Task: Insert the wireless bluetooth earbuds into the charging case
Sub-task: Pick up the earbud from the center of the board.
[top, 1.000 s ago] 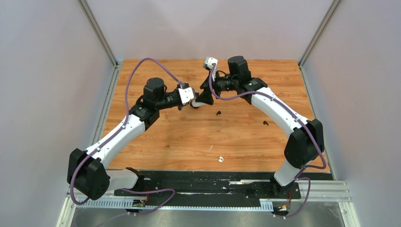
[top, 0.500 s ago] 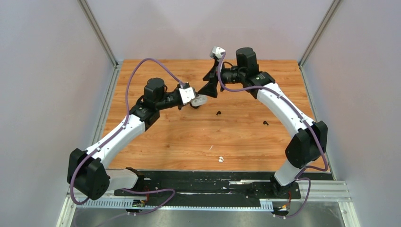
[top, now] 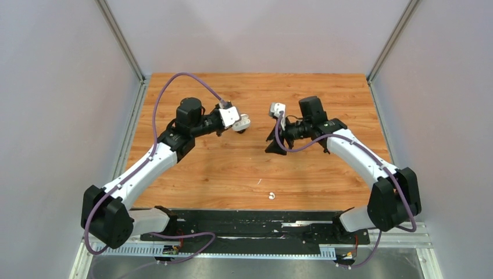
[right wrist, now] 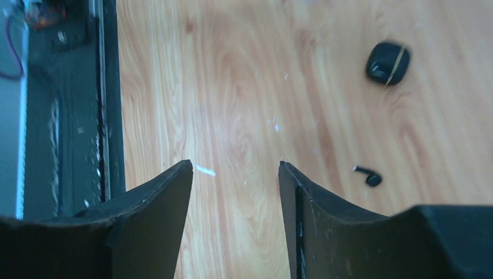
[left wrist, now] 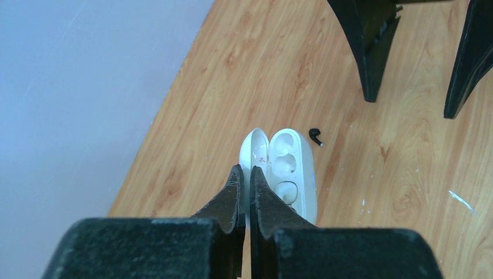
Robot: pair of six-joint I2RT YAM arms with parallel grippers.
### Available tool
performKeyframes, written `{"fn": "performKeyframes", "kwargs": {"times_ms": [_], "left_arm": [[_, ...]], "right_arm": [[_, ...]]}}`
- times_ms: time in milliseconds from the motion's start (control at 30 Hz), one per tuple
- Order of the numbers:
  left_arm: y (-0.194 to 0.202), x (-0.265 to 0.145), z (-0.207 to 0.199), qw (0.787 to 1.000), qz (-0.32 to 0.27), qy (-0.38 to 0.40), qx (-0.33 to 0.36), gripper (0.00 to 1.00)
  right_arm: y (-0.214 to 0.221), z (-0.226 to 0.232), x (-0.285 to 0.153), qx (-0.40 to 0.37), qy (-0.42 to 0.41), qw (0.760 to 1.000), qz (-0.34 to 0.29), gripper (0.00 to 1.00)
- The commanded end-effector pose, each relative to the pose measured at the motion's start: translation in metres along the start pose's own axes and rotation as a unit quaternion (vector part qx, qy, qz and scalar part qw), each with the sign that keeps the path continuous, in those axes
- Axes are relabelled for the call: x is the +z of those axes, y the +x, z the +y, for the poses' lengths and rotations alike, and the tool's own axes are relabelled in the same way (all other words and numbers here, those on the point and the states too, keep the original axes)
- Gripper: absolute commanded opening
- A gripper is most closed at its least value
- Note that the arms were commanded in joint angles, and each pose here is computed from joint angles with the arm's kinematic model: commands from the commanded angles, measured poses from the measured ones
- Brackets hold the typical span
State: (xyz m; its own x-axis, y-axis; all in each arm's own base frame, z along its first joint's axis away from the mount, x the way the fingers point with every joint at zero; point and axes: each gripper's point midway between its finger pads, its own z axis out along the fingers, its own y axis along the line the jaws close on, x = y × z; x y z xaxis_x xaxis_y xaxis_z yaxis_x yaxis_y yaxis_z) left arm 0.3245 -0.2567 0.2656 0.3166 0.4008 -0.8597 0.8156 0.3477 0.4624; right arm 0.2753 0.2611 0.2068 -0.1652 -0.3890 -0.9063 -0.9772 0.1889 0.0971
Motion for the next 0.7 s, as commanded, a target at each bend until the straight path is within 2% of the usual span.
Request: {"fn": "performKeyframes", "kwargs": {"times_ms": [0, 100, 167, 267, 367, 500, 667], "left_arm": [[-0.005, -0.016, -0.003, 1.000, 0.004, -0.018, -0.020, 0.00], [0.004, -0.022, -0.009, 0.999, 0.021, -0.022, -0.039, 0.00], [0.005, -0.027, -0.012, 0.998, 0.026, -0.024, -0.047, 0.00], [0.005, -0.033, -0.016, 0.998, 0.027, -0.026, -0.054, 0.00], [0.006, -0.035, -0.019, 0.997, 0.029, -0.024, -0.061, 0.00], [0.008, -0.034, -0.018, 0.997, 0.029, -0.027, -0.063, 0.00], [0.010, -0.032, -0.019, 0.997, 0.026, -0.028, -0.066, 0.00]], "right_arm": [[0.059, 0.019, 0.016, -0.041, -0.062, 0.996, 0.056, 0.55], [0.099, 0.044, 0.023, -0.060, -0.101, 0.988, 0.098, 0.49], [0.119, 0.064, 0.021, -0.107, -0.133, 0.979, 0.113, 0.46], [0.138, 0.087, 0.015, -0.229, -0.169, 0.953, 0.100, 0.42], [0.146, 0.105, 0.013, -0.299, -0.199, 0.930, 0.076, 0.38], [0.148, 0.121, 0.014, -0.344, -0.246, 0.904, 0.057, 0.34], [0.155, 0.132, 0.018, -0.366, -0.279, 0.886, 0.045, 0.32]]}}
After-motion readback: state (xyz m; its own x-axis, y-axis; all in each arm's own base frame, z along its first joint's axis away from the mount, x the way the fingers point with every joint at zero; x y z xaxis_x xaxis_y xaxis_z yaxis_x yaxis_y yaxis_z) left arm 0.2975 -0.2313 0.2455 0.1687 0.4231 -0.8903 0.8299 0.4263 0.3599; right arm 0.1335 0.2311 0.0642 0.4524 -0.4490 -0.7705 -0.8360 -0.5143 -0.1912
